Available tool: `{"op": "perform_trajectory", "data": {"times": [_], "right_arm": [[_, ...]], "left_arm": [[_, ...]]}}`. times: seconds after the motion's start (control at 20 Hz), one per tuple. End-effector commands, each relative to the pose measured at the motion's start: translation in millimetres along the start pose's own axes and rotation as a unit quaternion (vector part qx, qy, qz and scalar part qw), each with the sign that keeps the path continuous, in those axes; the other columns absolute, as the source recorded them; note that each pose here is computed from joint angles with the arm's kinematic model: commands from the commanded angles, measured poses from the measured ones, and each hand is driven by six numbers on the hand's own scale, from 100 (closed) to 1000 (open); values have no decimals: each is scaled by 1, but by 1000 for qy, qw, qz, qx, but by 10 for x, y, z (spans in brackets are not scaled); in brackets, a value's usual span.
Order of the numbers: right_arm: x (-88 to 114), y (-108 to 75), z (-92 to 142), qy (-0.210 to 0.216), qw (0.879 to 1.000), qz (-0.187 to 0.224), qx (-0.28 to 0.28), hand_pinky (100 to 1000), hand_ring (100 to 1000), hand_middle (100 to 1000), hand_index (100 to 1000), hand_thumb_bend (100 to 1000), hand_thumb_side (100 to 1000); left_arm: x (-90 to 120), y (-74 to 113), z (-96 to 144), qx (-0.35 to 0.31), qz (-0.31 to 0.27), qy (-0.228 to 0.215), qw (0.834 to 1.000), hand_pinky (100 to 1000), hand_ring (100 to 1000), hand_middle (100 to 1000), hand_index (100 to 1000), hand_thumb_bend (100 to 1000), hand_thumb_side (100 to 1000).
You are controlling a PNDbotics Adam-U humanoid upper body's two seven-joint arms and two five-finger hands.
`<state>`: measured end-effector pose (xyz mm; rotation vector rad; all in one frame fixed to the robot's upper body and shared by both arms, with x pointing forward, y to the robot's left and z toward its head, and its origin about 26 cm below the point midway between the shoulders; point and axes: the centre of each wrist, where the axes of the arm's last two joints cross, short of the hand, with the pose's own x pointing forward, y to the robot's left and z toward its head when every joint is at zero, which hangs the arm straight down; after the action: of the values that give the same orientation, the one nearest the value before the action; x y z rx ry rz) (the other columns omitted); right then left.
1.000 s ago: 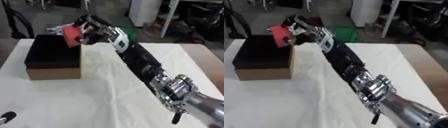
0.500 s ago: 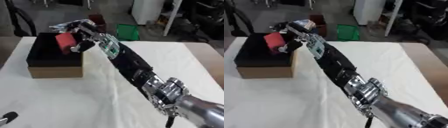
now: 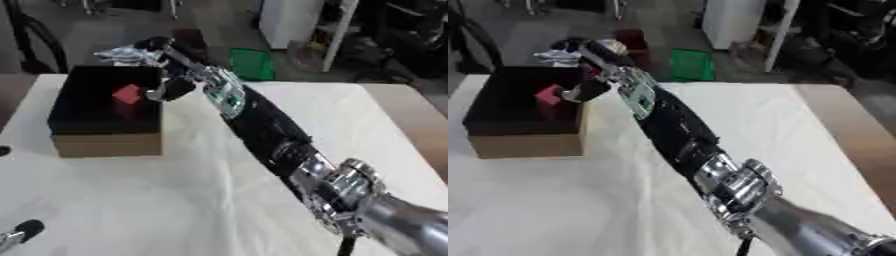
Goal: Pick up objects on the table and place them in the box.
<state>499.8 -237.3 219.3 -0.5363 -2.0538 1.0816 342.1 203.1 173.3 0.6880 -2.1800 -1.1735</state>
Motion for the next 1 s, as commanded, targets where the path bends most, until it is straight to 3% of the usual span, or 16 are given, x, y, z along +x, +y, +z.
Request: {"op": "perform_trajectory", "data": {"times": [0.05,0.35,0.7,0.75,0.8,0.85,1.0], "right_arm": [[99,-345,26,-24,999,7,-37,763,912,823,901,297,131],[234,-533,199,-59,996,-7,-71,754,898,797,894,283,100],[432,-598,412,-97,991,-33,-82,750,889,776,890,261,100],[442,-557,463,-107,990,-38,-82,750,890,775,890,544,100],[448,-517,523,-118,989,-44,-80,751,891,776,890,255,100],[451,-478,594,-126,988,-51,-78,751,892,776,890,243,100],[649,-461,956,-141,979,-131,-60,751,895,772,890,217,103]], "left_arm": [[-43,83,18,15,-12,12,1000,599,844,679,783,805,100],[-120,71,105,23,-16,40,999,597,845,678,784,805,100],[-177,71,170,31,-18,61,998,594,846,672,786,808,100],[-191,73,189,33,-18,66,997,594,846,672,786,808,100],[-205,76,206,34,-19,70,997,595,846,669,785,808,100],[-213,78,218,35,-20,73,997,596,844,666,785,808,100],[-239,62,262,36,-20,85,996,594,847,662,786,807,100]]}}
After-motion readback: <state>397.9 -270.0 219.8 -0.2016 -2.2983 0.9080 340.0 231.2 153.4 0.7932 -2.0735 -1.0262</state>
